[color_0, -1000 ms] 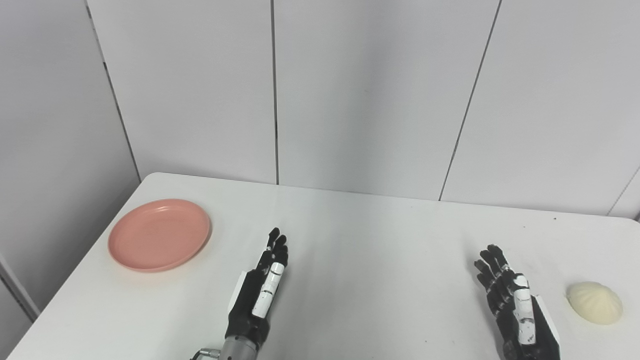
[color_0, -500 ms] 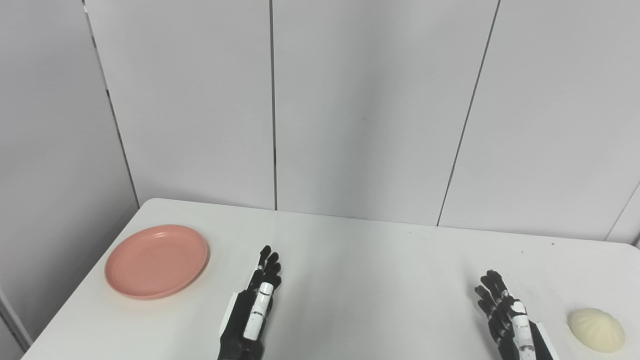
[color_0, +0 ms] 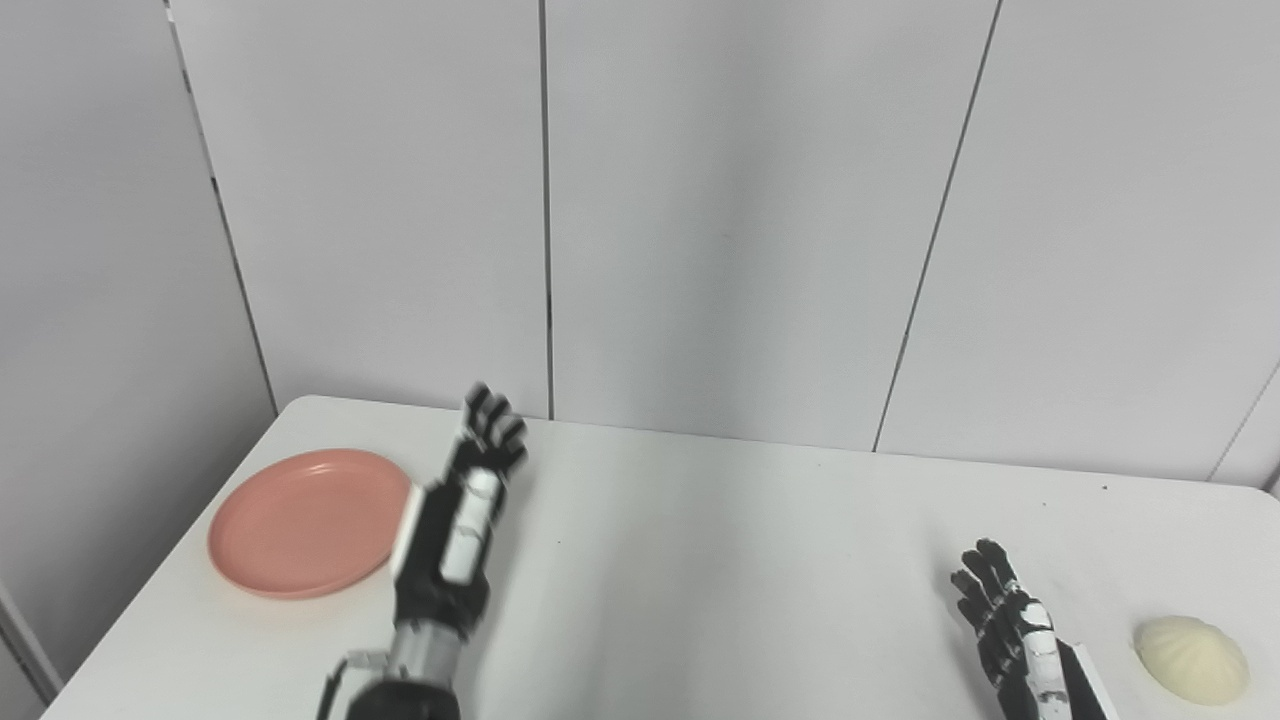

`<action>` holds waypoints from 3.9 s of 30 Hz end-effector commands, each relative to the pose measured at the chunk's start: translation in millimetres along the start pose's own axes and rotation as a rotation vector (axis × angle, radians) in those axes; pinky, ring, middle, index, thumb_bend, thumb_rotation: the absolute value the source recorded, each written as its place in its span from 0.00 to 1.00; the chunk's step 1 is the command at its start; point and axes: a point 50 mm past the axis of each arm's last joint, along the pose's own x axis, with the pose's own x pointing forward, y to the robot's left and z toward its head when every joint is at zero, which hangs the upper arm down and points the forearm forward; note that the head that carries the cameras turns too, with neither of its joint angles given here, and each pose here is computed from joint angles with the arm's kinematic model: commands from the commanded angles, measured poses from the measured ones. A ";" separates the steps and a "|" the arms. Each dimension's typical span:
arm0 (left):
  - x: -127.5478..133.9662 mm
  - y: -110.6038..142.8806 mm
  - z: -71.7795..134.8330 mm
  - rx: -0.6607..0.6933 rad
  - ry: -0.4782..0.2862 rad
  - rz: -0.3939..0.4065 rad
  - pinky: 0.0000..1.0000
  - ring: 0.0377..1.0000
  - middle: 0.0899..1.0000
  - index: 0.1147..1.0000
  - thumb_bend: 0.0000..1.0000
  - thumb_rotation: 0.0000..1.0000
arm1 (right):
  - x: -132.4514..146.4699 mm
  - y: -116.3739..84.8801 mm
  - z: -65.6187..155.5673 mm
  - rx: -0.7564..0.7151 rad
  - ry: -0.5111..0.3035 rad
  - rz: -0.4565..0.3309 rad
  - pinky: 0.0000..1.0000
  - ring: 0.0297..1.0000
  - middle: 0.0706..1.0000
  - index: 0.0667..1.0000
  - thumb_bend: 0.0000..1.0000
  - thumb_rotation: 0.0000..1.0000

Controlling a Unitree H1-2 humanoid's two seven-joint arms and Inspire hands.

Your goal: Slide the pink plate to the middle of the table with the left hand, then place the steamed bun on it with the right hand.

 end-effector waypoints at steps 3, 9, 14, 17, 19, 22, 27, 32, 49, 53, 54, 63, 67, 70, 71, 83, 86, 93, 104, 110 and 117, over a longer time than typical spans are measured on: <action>32.5 17.7 35.6 0.050 -0.092 -0.009 0.96 0.94 0.96 0.92 0.82 0.87 | -16.9 5.1 -18.9 0.041 0.042 -0.018 1.00 0.95 0.95 0.96 0.78 0.98; 60.2 53.8 59.0 0.174 -0.113 0.041 0.96 0.91 0.91 0.84 0.82 0.92 | -17.4 2.5 -17.2 0.039 0.041 -0.014 1.00 0.95 0.96 0.97 0.78 0.98; 75.8 83.0 69.4 0.194 -0.101 0.055 0.92 0.90 0.90 0.81 0.86 0.88 | -17.9 1.5 -16.8 0.037 0.044 -0.010 1.00 0.95 0.95 0.97 0.79 0.97; 82.3 100.7 73.5 0.201 -0.089 0.049 0.90 0.86 0.86 0.81 0.91 0.88 | -18.3 1.7 -16.2 0.033 0.043 -0.008 1.00 0.95 0.95 0.96 0.80 0.95; 85.7 115.0 74.5 0.206 -0.081 0.050 0.89 0.86 0.85 0.84 0.91 0.88 | -18.4 2.0 -15.9 0.033 0.043 -0.006 1.00 0.95 0.95 0.97 0.79 0.95; 89.7 131.8 74.7 0.223 -0.066 0.055 0.87 0.87 0.86 0.88 0.94 0.88 | -18.2 2.6 -15.8 0.035 0.041 -0.005 1.00 0.95 0.95 0.96 0.80 0.94; 94.3 164.8 63.7 0.235 -0.029 0.075 0.87 0.87 0.88 0.92 0.93 0.89 | -18.2 2.7 -16.2 0.023 0.041 0.005 1.00 0.94 0.94 0.97 0.79 0.94; 96.6 190.9 52.8 0.229 -0.004 0.097 0.86 0.87 0.88 0.92 0.93 0.88 | -18.3 2.1 -16.7 0.031 0.042 0.011 1.00 0.94 0.94 0.98 0.79 0.92; 90.3 253.0 22.1 0.238 0.076 0.230 0.85 0.88 0.89 0.94 0.88 0.86 | -19.9 1.5 -15.3 0.020 0.047 0.013 1.00 0.94 0.93 0.97 0.79 0.93; 85.6 264.7 15.0 0.253 0.100 0.266 0.86 0.84 0.88 0.95 0.86 0.88 | -20.3 1.1 -15.2 0.025 0.049 0.013 1.00 0.94 0.93 0.97 0.79 0.93; 85.1 265.8 14.2 0.256 0.102 0.275 0.84 0.83 0.86 0.93 0.87 0.88 | -20.3 1.0 -15.3 0.026 0.048 0.013 1.00 0.94 0.93 0.97 0.79 0.92; 72.5 283.9 10.8 0.282 0.151 0.319 0.87 0.87 0.85 0.94 0.88 0.89 | -20.0 0.7 -15.8 0.024 0.052 0.017 1.00 0.93 0.92 0.97 0.78 0.92; 61.7 283.1 0.1 0.262 0.170 0.334 0.86 0.87 0.85 0.94 0.81 0.86 | -20.6 1.2 -14.9 0.017 0.054 0.013 1.00 0.93 0.92 0.96 0.77 0.93; 55.5 281.4 -7.7 0.263 0.194 0.335 0.82 0.83 0.82 0.92 0.83 0.86 | -21.0 1.2 -14.4 0.021 0.054 0.015 1.00 0.93 0.92 0.96 0.78 0.93; 51.6 279.8 -12.8 0.260 0.209 0.331 0.82 0.83 0.81 0.92 0.83 0.86 | -21.1 1.2 -14.2 0.021 0.055 0.017 1.00 0.93 0.92 0.97 0.78 0.93; 24.3 255.8 -46.2 0.227 0.274 0.304 0.76 0.80 0.78 0.93 0.82 0.84 | -20.3 0.3 -13.8 0.025 0.057 0.022 1.00 0.92 0.90 0.96 0.78 0.92; 21.5 251.9 -50.0 0.219 0.295 0.292 0.78 0.80 0.78 0.93 0.80 0.85 | -20.1 0.5 -14.5 0.014 0.060 0.020 1.00 0.92 0.90 0.96 0.79 0.92; 23.4 236.8 -55.3 0.210 0.316 0.237 0.78 0.81 0.78 0.93 0.78 0.85 | -19.3 1.6 -14.9 0.012 0.060 0.022 0.99 0.92 0.90 0.96 0.79 0.93; 34.3 209.5 -60.3 0.194 0.322 0.163 0.76 0.80 0.77 0.94 0.82 0.83 | -20.4 4.8 -12.9 0.022 0.063 0.022 1.00 0.93 0.90 0.95 0.80 0.91; 39.4 193.1 -65.0 0.188 0.340 0.135 0.75 0.80 0.79 0.94 0.78 0.85 | -21.3 6.2 -12.6 0.018 0.057 0.022 0.99 0.92 0.90 0.95 0.80 0.91; 42.1 176.0 -74.8 0.215 0.385 0.102 0.75 0.81 0.83 0.93 0.83 0.87 | -21.9 8.2 -11.8 0.013 0.055 0.035 1.00 0.92 0.89 0.95 0.82 0.92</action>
